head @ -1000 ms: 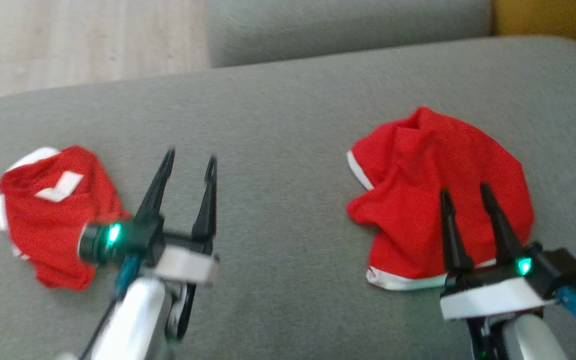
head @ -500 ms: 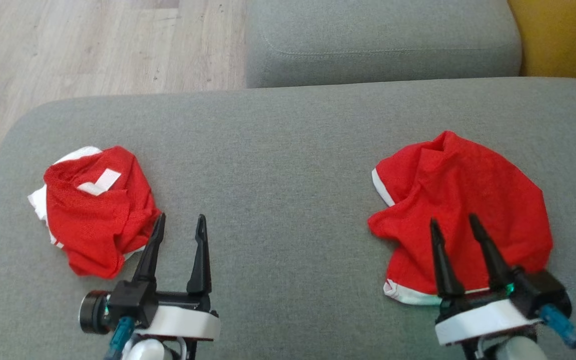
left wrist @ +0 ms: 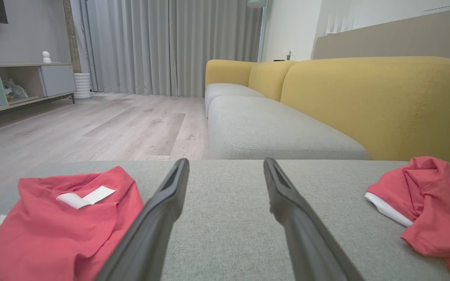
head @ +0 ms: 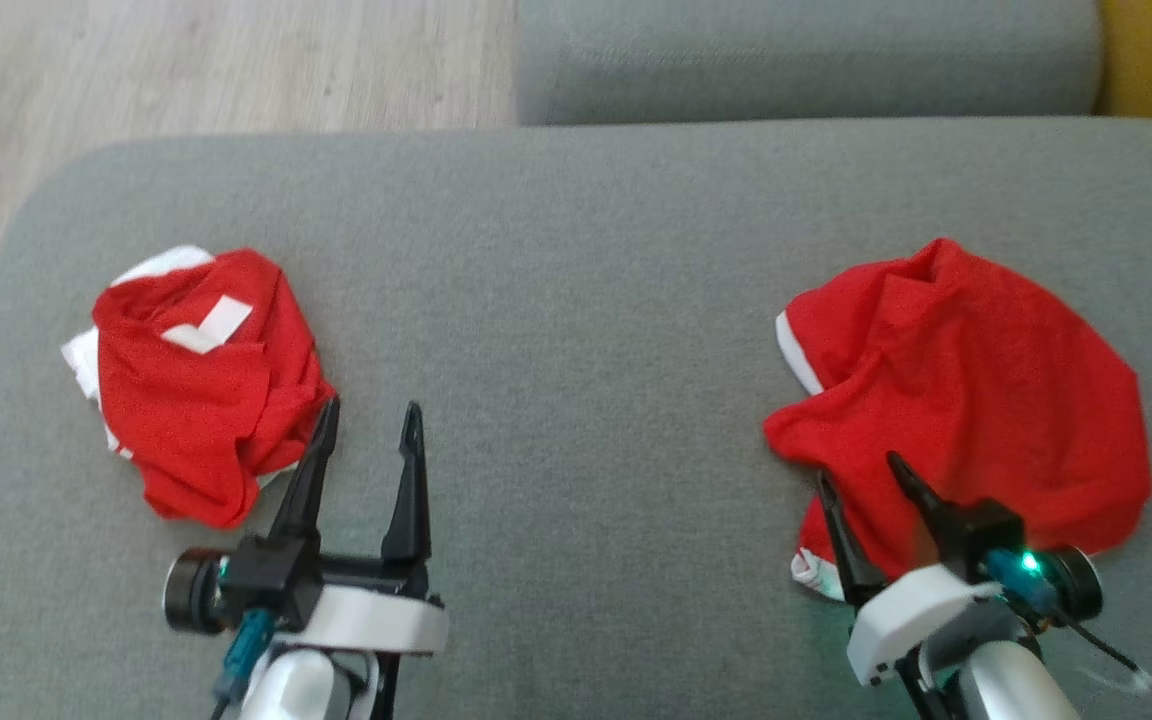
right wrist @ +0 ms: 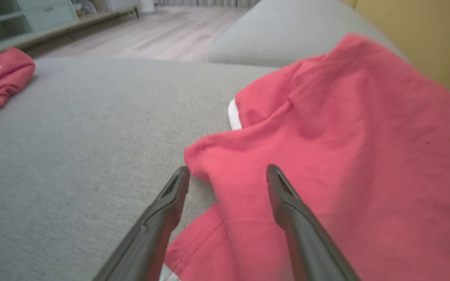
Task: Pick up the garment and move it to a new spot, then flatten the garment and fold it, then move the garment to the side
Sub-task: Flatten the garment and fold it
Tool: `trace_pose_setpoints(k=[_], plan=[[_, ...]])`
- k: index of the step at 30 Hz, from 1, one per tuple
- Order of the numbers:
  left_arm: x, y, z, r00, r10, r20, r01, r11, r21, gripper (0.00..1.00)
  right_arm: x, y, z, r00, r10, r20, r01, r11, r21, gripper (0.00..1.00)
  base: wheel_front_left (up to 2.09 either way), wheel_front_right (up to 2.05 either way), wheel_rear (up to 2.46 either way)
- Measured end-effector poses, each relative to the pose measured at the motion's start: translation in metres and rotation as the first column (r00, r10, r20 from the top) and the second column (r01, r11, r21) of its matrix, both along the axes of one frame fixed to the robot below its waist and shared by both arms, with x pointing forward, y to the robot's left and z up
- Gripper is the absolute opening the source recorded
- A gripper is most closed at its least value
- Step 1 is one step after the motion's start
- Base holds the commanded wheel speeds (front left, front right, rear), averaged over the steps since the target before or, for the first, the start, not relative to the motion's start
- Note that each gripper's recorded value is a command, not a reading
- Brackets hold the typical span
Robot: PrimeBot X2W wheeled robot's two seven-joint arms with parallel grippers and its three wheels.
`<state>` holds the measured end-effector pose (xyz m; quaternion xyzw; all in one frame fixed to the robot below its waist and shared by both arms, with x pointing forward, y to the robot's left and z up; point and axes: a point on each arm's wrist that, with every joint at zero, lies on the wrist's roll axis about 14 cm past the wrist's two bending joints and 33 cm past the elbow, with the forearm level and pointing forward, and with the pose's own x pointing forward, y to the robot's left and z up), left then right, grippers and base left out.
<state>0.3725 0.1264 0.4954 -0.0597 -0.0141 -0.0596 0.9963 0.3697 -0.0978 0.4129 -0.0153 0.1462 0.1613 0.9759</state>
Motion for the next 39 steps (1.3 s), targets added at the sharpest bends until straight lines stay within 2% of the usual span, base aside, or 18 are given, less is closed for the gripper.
trace_pose_setpoints(k=[7, 18, 19, 20, 26, 32, 37, 38, 39], plan=[[0.013, 0.002, -0.004, 1.000, 0.008, -0.011, -0.008, 1.000, 0.002, 1.00, 0.003, 0.008, -0.047, 0.985, 0.057, -0.162, -0.074, 0.992, -0.100, 1.00, 0.00, 0.00, 0.00], [0.020, 0.006, -0.006, 1.000, 0.018, -0.017, -0.018, 1.000, 0.006, 1.00, 0.024, 0.009, -0.056, 0.981, 0.052, -0.187, -0.071, 0.992, -0.100, 1.00, 0.00, 0.00, 0.00], [0.021, 0.005, -0.005, 1.000, 0.017, -0.014, -0.017, 1.000, 0.005, 1.00, 0.025, 0.009, -0.057, 0.981, 0.050, -0.189, -0.069, 0.993, -0.097, 0.79, 0.00, 0.00, 0.00], [0.020, 0.004, -0.004, 1.000, 0.013, -0.009, -0.013, 1.000, 0.005, 1.00, 0.024, 0.009, -0.057, 0.980, 0.046, -0.194, -0.065, 0.994, -0.093, 0.00, 0.00, 0.00, 0.00], [0.017, 0.000, 0.005, 1.000, 0.002, 0.013, -0.002, 1.000, 0.006, 1.00, 0.023, 0.009, -0.051, 0.982, 0.039, -0.184, -0.051, 0.997, -0.064, 0.00, 0.00, 0.00, 0.00], [0.007, 0.001, 0.013, 0.999, 0.005, 0.037, -0.005, 1.000, 0.005, 1.00, 0.019, 0.030, -0.030, 0.988, 0.100, -0.120, -0.104, 0.994, -0.029, 0.00, 0.00, 0.00, 0.00], [-0.006, 0.005, 0.018, 0.999, 0.020, 0.051, -0.021, 1.000, 0.001, 1.00, 0.033, 0.063, 0.017, 0.984, 0.178, 0.015, -0.178, 0.984, 0.023, 0.00, 0.00, 0.00, 0.00], [-0.009, 0.006, 0.018, 0.998, 0.025, 0.052, -0.025, 1.000, 0.000, 1.00, 0.037, 0.072, 0.031, 0.978, 0.201, 0.053, -0.203, 0.979, 0.034, 0.00, 0.00, 0.00, 0.00], [-0.013, 0.009, 0.019, 0.998, 0.035, 0.055, -0.035, 0.999, -0.003, 1.00, 0.046, 0.094, 0.062, 0.957, 0.256, 0.134, -0.264, 0.964, 0.044, 0.00, 0.00, 0.00, 0.00]])
